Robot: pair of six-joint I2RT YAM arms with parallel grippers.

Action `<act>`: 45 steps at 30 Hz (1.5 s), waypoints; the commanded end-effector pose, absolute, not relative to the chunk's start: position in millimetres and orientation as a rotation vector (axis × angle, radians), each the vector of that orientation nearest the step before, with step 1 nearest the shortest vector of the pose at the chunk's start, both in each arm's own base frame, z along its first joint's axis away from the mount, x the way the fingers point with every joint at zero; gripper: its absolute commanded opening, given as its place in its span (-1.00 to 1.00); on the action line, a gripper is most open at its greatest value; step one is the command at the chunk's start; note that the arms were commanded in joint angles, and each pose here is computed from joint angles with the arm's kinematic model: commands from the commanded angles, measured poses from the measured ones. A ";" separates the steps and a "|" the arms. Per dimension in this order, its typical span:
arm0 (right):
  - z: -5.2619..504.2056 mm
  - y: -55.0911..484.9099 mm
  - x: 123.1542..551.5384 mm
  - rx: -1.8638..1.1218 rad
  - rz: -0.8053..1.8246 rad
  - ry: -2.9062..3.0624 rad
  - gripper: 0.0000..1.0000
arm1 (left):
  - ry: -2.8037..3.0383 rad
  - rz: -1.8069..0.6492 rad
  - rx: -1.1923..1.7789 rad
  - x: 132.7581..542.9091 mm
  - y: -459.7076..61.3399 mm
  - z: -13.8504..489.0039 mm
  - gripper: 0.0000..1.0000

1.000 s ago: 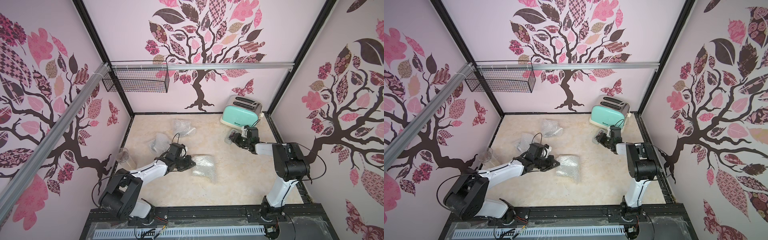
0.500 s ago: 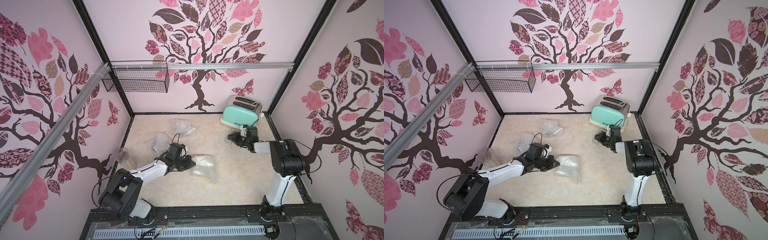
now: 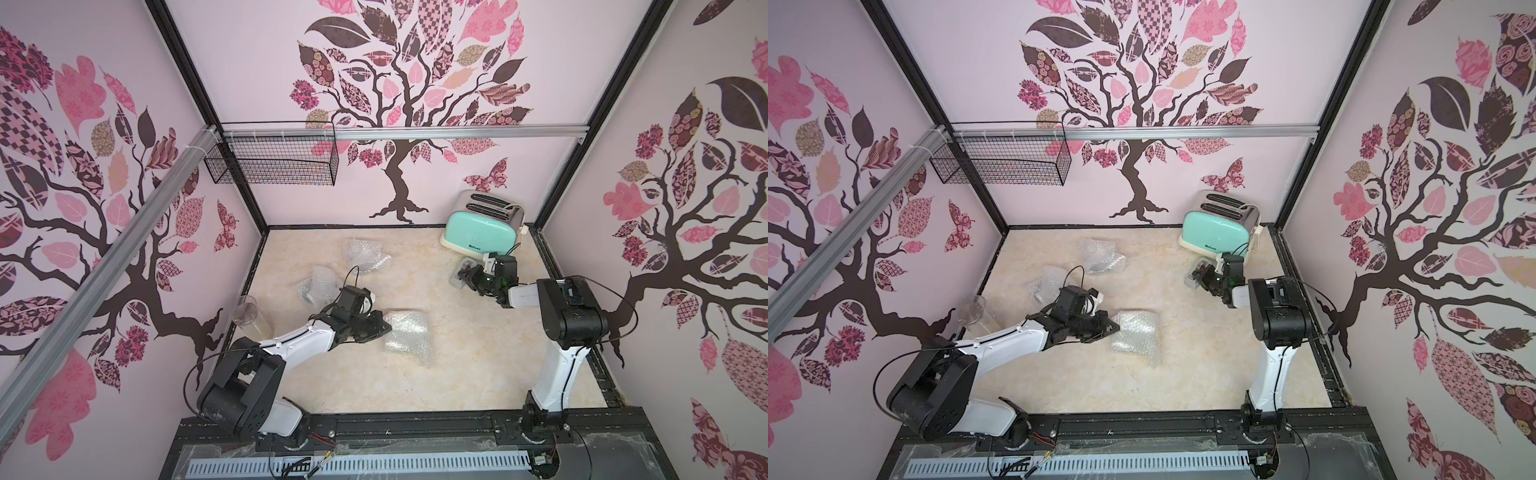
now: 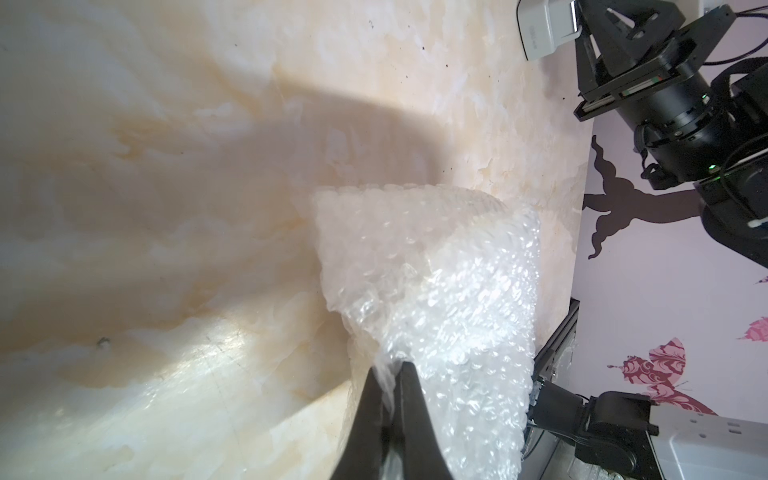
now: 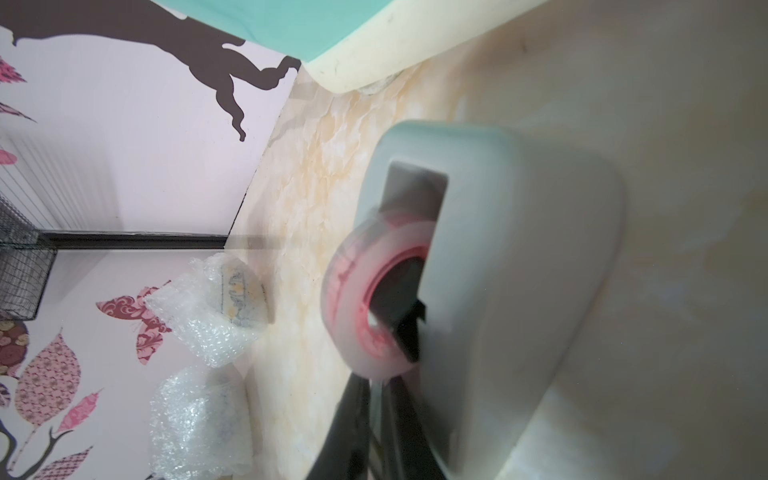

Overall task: Wrap bowls in bubble wrap
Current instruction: Tear off the tape using the Tape Cutter.

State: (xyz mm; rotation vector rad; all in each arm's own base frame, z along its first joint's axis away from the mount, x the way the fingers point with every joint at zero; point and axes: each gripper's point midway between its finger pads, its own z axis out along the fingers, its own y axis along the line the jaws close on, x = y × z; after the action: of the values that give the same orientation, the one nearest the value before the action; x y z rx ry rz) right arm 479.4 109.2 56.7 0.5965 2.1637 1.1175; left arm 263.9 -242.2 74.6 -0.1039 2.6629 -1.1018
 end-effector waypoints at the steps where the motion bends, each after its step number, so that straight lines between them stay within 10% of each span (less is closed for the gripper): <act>1: 58.5 115.1 476.6 0.596 1.182 2.148 -0.84 | 2.640 -1.112 -0.068 266.4 -244.0 83.9 -1.00; 23: 129.2 132.6 457.3 0.451 1.375 1.948 -1.00 | 2.640 -1.114 -0.069 266.0 -243.7 83.1 -1.00; 45: 67.6 152.2 424.2 0.607 1.329 2.110 -1.00 | 2.642 -1.115 -0.065 264.3 -243.6 81.8 -1.00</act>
State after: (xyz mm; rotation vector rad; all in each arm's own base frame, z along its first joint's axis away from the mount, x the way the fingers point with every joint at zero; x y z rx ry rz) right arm 428.3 151.1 78.9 0.5781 2.0880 1.3458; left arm 263.9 -242.3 74.9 -0.0930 2.6600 -1.1004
